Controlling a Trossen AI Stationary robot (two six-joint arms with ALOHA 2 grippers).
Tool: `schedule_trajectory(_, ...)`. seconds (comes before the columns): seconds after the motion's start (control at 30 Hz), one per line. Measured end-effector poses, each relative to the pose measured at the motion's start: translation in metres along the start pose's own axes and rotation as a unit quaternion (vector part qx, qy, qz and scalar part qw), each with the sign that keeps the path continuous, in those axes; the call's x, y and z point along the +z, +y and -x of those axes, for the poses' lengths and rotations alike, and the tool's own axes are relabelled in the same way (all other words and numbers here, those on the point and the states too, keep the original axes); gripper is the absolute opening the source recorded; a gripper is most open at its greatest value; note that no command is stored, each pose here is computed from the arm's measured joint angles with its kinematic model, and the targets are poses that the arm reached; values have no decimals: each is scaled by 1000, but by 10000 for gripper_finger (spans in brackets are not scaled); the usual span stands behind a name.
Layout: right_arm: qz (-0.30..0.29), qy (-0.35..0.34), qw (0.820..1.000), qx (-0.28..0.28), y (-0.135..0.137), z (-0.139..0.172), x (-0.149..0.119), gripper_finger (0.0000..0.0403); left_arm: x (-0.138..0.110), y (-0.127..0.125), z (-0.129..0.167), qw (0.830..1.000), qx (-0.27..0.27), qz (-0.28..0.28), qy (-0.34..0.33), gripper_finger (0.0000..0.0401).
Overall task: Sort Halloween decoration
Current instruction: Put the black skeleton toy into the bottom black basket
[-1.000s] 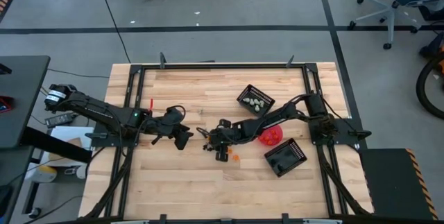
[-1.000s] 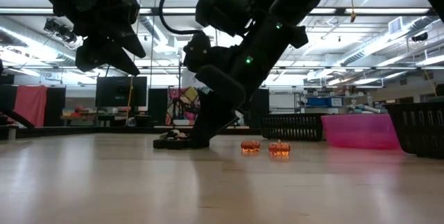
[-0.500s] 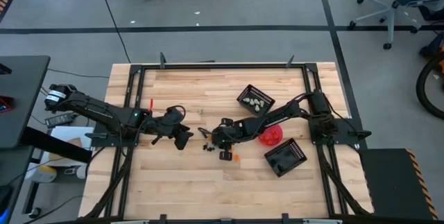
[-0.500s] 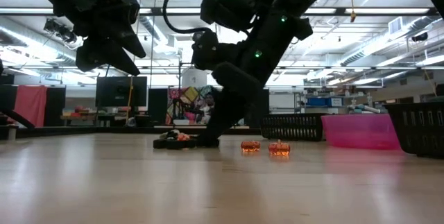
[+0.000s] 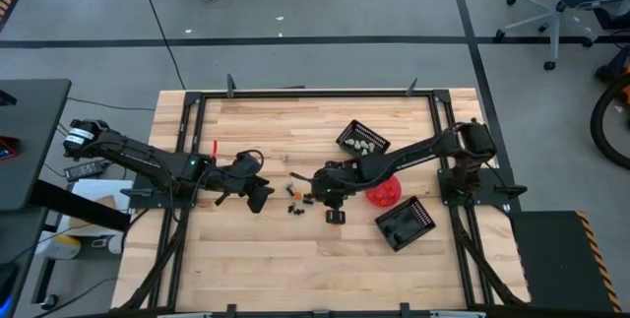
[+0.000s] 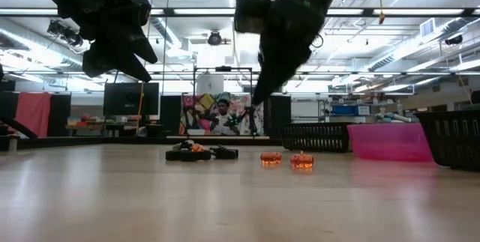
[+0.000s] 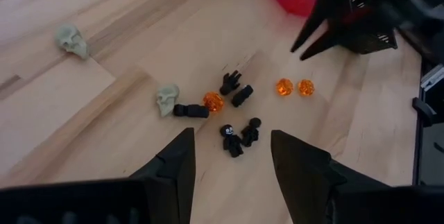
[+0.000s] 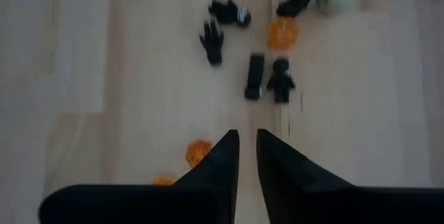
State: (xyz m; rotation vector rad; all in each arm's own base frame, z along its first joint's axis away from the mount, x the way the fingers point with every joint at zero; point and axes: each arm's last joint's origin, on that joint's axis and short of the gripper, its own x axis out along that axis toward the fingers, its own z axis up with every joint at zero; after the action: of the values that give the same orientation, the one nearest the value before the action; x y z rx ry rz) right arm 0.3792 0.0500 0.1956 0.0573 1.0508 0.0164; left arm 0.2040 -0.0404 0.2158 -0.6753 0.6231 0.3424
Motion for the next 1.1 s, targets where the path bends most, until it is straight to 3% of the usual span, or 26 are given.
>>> schedule_trajectory(0.13,-2,-33,999,5,1,4,7,53,1,0,0,1000,6,-9,-9,162)
schedule_trajectory(0.53,20,-52,998,14,-2,-49,3,122,1,0,0,1000,6,-6,-11,162)
schedule_trajectory(0.87,20,-71,997,-35,-5,-63,4,122,1,0,0,1000,5,0,-11,162)
schedule_trajectory(1.1,27,-59,997,-39,-6,-67,-5,122,1,0,0,1000,8,1,-9,162)
